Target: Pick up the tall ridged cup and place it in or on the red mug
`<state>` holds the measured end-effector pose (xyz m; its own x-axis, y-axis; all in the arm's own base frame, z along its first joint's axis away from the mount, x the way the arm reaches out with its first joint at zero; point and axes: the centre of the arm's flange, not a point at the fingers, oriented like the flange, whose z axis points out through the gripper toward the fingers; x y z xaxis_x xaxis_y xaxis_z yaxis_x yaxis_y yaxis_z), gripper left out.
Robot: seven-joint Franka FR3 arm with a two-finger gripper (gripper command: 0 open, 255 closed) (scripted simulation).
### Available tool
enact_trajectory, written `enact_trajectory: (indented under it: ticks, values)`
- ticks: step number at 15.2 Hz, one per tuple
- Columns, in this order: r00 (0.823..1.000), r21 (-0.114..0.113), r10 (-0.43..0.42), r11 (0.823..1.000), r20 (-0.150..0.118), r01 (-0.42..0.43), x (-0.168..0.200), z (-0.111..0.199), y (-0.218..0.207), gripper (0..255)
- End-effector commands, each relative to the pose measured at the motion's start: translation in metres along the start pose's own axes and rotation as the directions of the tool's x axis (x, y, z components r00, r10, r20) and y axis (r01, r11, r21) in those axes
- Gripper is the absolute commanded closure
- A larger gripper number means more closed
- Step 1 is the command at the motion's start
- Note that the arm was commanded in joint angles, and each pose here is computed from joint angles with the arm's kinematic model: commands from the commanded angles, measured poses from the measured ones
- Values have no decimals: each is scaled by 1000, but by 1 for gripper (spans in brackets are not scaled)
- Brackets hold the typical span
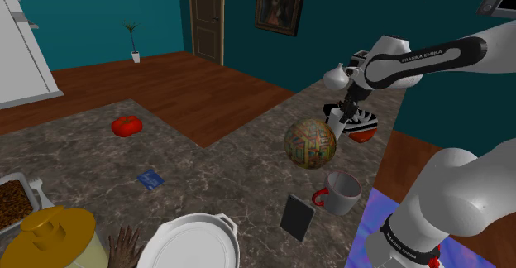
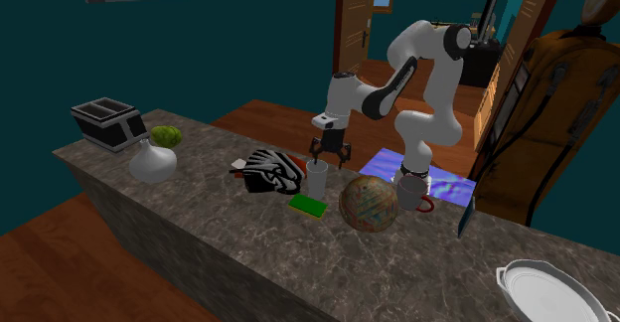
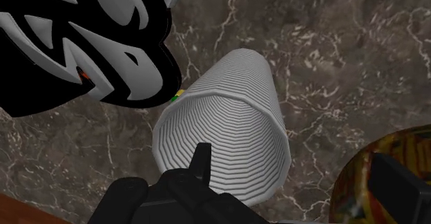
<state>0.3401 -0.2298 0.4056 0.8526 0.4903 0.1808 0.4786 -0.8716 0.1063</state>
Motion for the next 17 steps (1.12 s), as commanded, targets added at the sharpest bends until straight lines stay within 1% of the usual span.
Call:
enact_trajectory:
  ticks: [1,5,13,14,17]
  values:
    - [1000,-1,-3,1000,-2,3,-1,9,1,0]
    - [1000,-1,-3,1000,-2,3,-1,34,1,0]
    - [1000,-1,-3,1000,-2,3,-1,34,1,0]
    - [1000,-1,-3,1000,-2,3,-1,34,1,255]
    - [1000,-1,-3,1000,-2,3,-1,34,1,255]
